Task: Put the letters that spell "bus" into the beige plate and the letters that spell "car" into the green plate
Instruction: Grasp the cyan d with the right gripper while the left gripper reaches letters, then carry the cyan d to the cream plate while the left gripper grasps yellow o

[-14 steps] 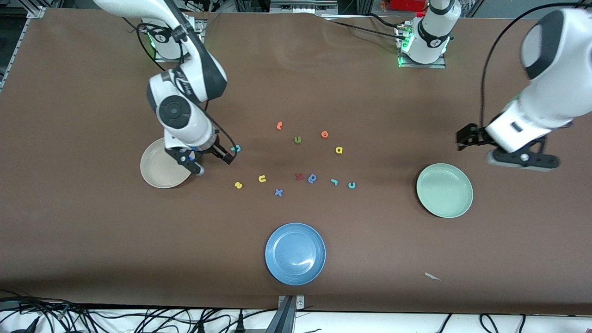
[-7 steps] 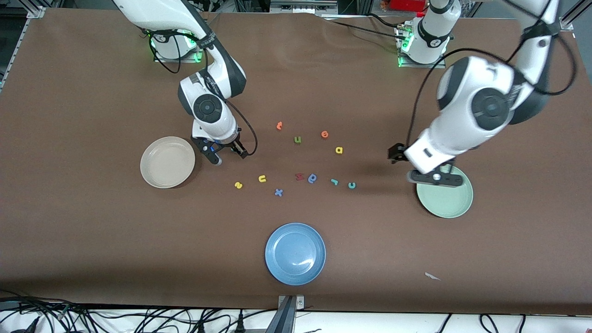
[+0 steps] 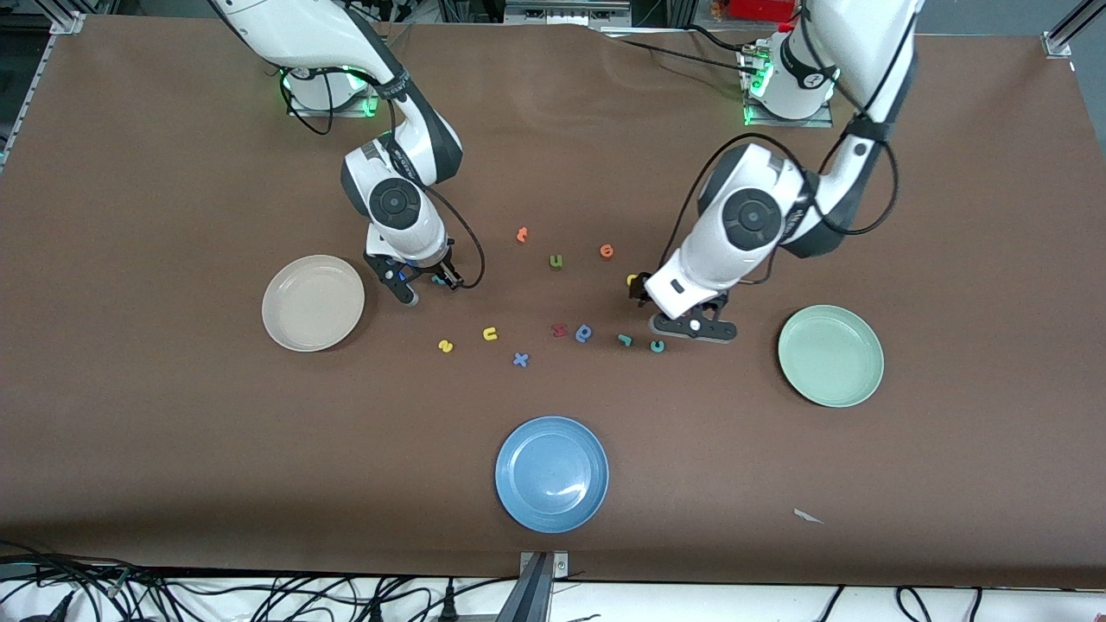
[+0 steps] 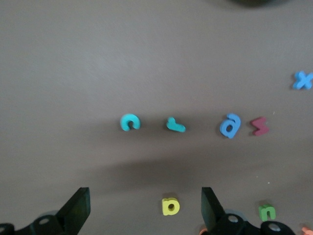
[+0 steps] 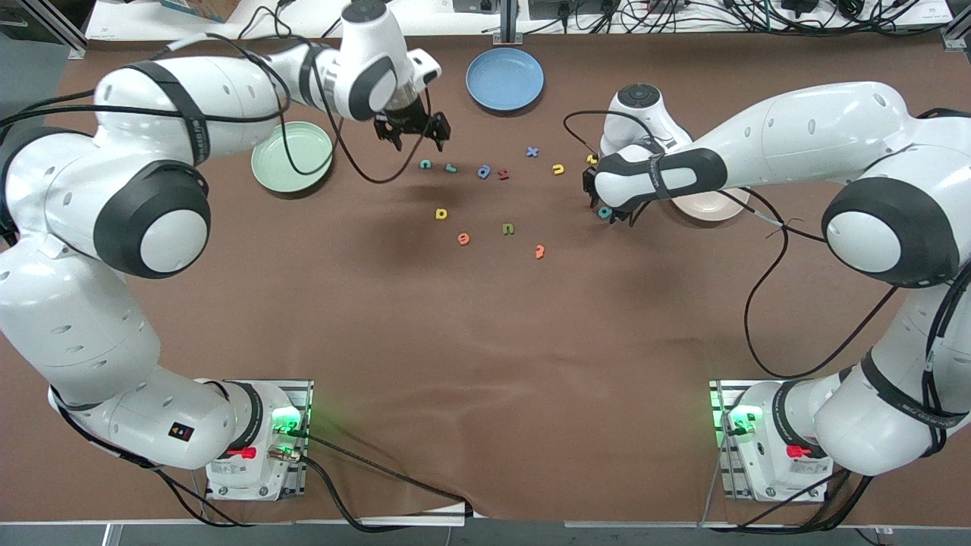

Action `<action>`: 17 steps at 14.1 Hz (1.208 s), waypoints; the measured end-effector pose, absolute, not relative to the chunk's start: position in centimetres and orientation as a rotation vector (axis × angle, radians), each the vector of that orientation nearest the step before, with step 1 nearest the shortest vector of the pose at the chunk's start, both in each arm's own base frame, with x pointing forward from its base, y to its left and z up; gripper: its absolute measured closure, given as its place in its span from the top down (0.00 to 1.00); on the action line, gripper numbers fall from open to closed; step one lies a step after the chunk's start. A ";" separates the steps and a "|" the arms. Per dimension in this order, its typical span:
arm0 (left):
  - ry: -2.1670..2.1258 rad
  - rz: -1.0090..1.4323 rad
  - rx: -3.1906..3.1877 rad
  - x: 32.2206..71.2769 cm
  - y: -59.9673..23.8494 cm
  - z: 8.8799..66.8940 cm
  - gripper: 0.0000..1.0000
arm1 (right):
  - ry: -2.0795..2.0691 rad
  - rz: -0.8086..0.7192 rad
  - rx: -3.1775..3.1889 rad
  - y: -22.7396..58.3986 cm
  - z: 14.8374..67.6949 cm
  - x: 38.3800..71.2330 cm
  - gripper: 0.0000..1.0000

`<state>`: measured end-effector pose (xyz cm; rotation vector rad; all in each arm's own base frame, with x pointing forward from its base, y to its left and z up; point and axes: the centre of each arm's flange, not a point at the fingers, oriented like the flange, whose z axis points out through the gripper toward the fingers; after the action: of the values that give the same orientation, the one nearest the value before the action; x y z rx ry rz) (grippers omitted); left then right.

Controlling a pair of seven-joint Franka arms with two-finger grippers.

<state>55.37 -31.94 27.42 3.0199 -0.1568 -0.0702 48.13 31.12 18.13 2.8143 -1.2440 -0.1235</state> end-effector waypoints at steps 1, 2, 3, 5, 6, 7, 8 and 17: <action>-0.162 -0.069 3.020 54.4 -32.6 26.0 1.00 | -1.246 -0.122 2.815 31.1 17.9 48.2 0.62; -0.169 -0.068 3.019 53.7 -33.1 24.9 1.00 | -1.247 -0.121 2.815 31.1 17.8 48.2 0.62; -0.177 -0.077 3.022 53.0 -33.4 24.1 1.00 | -1.247 -0.121 2.815 31.1 17.7 48.2 0.58; -0.200 -0.097 3.036 51.8 -33.9 23.2 1.00 | -1.248 -0.120 2.816 31.0 17.7 48.2 0.54; -0.207 -0.101 3.048 51.5 -34.0 22.8 1.00 | -1.248 -0.121 2.815 31.0 17.7 48.2 0.41; -0.207 -0.105 3.061 51.2 -34.1 22.5 1.00 | -1.249 -0.120 2.816 31.0 17.7 48.2 0.30; -0.205 -0.114 3.069 51.0 -34.1 22.0 1.00 | -1.248 -0.120 2.816 31.1 17.7 48.2 0.28; -0.172 -0.174 3.085 49.2 -35.5 18.1 0.90 | -1.240 -0.101 2.813 31.0 20.0 49.3 0.28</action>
<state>49.25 -35.49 18.07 3.0850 -0.1723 -0.1738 49.34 30.99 19.96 2.8125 -1.2399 -0.1014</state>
